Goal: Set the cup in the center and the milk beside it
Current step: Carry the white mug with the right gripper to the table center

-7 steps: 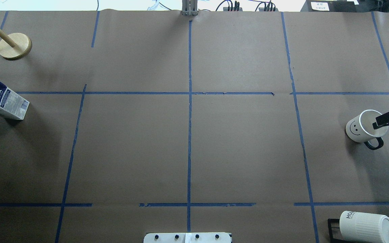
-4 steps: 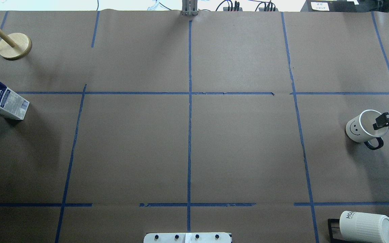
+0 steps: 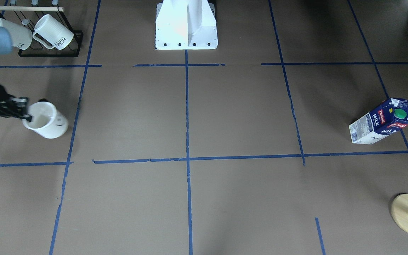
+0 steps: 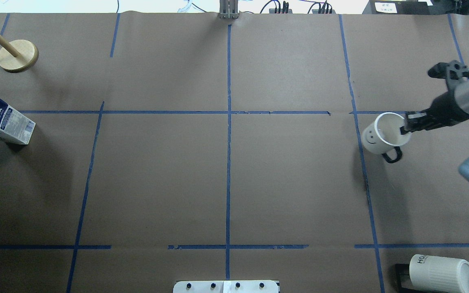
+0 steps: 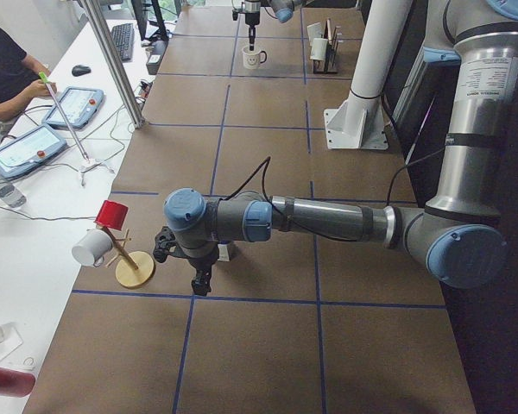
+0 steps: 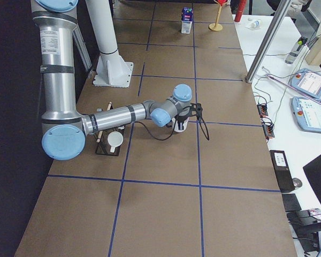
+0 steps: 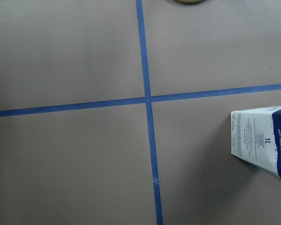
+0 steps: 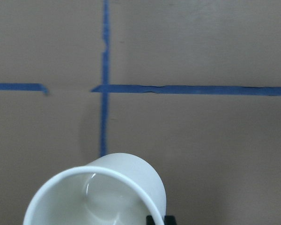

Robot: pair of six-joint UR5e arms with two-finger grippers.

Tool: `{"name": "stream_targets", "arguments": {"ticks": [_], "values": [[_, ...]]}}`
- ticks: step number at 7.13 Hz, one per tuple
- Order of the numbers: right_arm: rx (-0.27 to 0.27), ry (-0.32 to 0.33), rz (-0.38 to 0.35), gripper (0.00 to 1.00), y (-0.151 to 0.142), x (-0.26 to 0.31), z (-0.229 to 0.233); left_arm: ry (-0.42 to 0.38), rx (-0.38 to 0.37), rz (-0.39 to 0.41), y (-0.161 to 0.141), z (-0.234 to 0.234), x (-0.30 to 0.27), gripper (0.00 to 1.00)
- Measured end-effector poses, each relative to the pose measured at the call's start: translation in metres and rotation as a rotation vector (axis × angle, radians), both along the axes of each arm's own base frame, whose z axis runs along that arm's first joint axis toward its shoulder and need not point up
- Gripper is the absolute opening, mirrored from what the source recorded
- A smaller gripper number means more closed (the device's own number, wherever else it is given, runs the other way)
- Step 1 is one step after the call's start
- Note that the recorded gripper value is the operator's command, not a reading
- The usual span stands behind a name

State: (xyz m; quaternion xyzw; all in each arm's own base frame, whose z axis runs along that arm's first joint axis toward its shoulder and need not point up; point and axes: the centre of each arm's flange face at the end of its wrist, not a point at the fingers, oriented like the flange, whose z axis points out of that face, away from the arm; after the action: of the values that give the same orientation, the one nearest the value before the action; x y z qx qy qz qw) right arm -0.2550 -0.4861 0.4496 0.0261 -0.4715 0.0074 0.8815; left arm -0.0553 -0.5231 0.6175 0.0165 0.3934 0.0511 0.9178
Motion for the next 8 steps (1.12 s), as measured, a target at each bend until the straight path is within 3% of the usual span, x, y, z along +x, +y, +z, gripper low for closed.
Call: {"name": "stream_targets", "arguments": {"ticks": [1, 3, 5, 8], "values": [[-0.046, -0.032, 0.017, 0.0, -0.005, -0.061, -0.067, 0.0, 0.001, 0.0, -0.001, -0.001, 0.0, 1.0], [-0.135, 0.003, 0.081, 0.0, -0.017, -0.168, -0.185, -0.001, 0.012, -0.004, -0.004, -0.009, 0.0, 1.0], [-0.199, 0.037, 0.122, 0.0, -0.023, -0.218, -0.218, 0.0, 0.022, -0.004, -0.005, -0.013, 0.001, 1.0], [-0.228, 0.074, 0.151, 0.01, -0.044, -0.259, -0.234, 0.001, 0.037, -0.002, 0.0, -0.018, 0.0, 1.0]]}}
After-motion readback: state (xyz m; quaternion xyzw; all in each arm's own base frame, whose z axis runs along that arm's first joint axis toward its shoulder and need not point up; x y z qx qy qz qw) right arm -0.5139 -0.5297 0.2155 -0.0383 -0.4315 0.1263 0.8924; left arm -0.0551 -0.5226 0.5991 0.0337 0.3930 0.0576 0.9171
